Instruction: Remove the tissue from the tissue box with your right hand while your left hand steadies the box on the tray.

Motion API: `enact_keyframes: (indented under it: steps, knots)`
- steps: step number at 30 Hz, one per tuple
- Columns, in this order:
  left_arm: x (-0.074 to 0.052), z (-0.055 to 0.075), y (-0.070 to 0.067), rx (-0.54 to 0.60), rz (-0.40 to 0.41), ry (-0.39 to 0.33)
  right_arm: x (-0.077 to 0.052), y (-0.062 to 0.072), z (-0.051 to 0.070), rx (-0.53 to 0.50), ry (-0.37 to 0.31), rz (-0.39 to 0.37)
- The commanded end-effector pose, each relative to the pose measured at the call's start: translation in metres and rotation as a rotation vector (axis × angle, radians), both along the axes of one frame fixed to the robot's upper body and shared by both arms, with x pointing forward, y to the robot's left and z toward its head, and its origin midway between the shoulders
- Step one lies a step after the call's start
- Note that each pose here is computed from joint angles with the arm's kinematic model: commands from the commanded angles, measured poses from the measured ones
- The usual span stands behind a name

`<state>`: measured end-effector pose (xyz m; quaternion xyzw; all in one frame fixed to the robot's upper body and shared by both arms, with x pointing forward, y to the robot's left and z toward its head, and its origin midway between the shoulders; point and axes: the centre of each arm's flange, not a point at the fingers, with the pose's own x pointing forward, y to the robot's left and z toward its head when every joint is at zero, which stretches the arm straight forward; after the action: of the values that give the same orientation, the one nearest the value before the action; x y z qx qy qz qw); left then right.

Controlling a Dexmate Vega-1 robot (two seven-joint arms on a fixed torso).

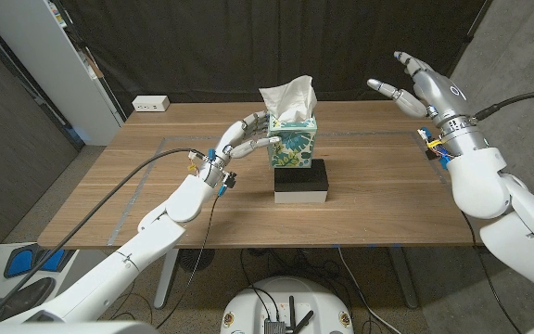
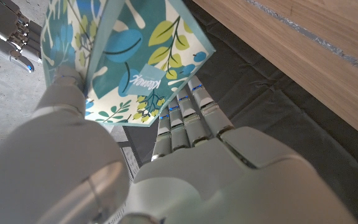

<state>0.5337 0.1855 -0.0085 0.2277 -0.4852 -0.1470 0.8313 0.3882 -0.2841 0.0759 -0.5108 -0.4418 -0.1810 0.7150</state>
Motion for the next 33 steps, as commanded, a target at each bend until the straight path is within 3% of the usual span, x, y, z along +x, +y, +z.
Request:
enact_keyframes:
  steps: [1,20,33]
  knots:
    - [0.001,0.001,-0.001,-0.003,-0.007,-0.005,-0.004,0.007,0.010,-0.041,0.008,0.037]
    - [0.000,0.003,-0.004,0.002,-0.008,-0.006,-0.004,0.029,0.020,-0.138,0.013,0.114]
    - [-0.002,0.003,-0.004,0.011,-0.001,-0.008,-0.007,0.043,0.034,-0.219,0.024,0.139]
